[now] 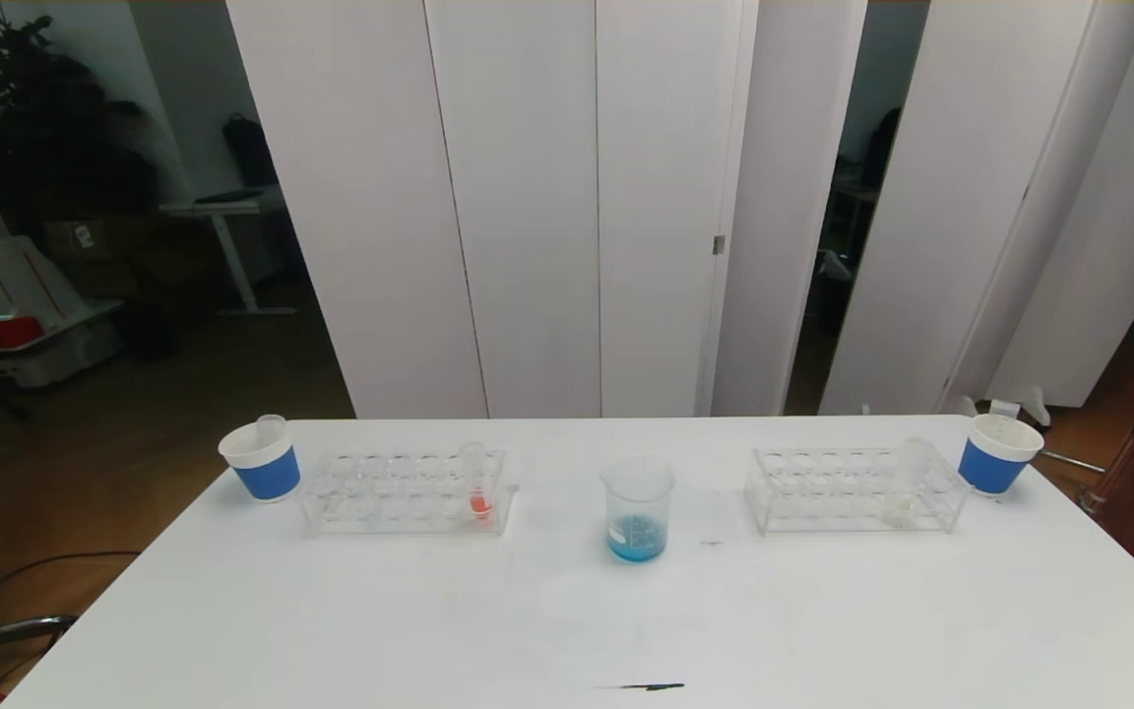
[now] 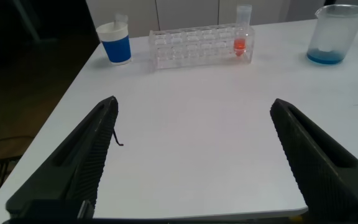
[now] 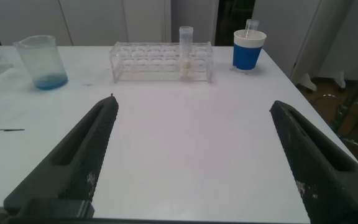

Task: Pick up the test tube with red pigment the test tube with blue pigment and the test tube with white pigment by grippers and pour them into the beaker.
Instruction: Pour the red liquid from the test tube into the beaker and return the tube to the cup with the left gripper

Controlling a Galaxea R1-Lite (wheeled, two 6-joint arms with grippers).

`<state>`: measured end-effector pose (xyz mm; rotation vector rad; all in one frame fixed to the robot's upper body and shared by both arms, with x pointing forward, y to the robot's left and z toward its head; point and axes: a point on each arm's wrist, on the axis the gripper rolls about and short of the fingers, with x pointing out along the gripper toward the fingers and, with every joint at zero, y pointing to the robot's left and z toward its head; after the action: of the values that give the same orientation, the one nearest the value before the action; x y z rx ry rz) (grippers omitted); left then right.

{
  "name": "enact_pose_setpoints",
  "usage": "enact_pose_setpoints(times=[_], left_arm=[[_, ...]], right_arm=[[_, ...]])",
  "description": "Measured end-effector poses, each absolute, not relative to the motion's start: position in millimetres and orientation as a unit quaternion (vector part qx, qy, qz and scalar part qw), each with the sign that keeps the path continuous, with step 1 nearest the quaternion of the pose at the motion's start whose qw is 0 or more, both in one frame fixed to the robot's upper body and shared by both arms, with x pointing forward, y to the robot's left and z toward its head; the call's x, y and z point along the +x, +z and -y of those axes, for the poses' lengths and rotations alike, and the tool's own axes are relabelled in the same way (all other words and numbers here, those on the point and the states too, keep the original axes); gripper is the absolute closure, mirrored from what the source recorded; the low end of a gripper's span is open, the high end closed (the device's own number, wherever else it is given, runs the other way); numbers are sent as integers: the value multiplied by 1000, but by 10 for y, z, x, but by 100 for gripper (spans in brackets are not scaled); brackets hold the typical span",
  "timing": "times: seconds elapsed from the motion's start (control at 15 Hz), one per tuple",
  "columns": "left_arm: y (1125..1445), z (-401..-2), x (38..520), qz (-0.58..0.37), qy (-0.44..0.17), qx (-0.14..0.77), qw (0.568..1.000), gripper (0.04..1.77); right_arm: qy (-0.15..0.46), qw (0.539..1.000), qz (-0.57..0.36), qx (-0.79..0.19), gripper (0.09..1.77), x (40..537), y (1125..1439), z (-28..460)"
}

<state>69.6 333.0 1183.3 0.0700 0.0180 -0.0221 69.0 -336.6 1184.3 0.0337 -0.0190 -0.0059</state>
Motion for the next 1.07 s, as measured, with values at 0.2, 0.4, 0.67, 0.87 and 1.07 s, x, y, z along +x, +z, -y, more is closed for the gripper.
enact_pose_setpoints(times=[0.2, 0.4, 0.67, 0.87, 1.07], left_arm=[[11829, -3330, 689, -3, -12, 30, 999, 6], [11826, -3332, 691, -2, -7, 24, 1000, 6], [11821, -3332, 692, -2, -6, 23, 1000, 6], [11821, -3332, 692, -2, -6, 23, 1000, 6], [11820, -3332, 692, -3, -6, 23, 1000, 6]], right_arm=[[-3, 1000, 10, 17, 11, 690, 11843, 3366], [-2, 1000, 10, 17, 11, 690, 11843, 3366], [-3, 1000, 9, 17, 11, 690, 11843, 3366], [-3, 1000, 10, 17, 11, 690, 11843, 3366], [-3, 1000, 10, 17, 11, 690, 11843, 3366]])
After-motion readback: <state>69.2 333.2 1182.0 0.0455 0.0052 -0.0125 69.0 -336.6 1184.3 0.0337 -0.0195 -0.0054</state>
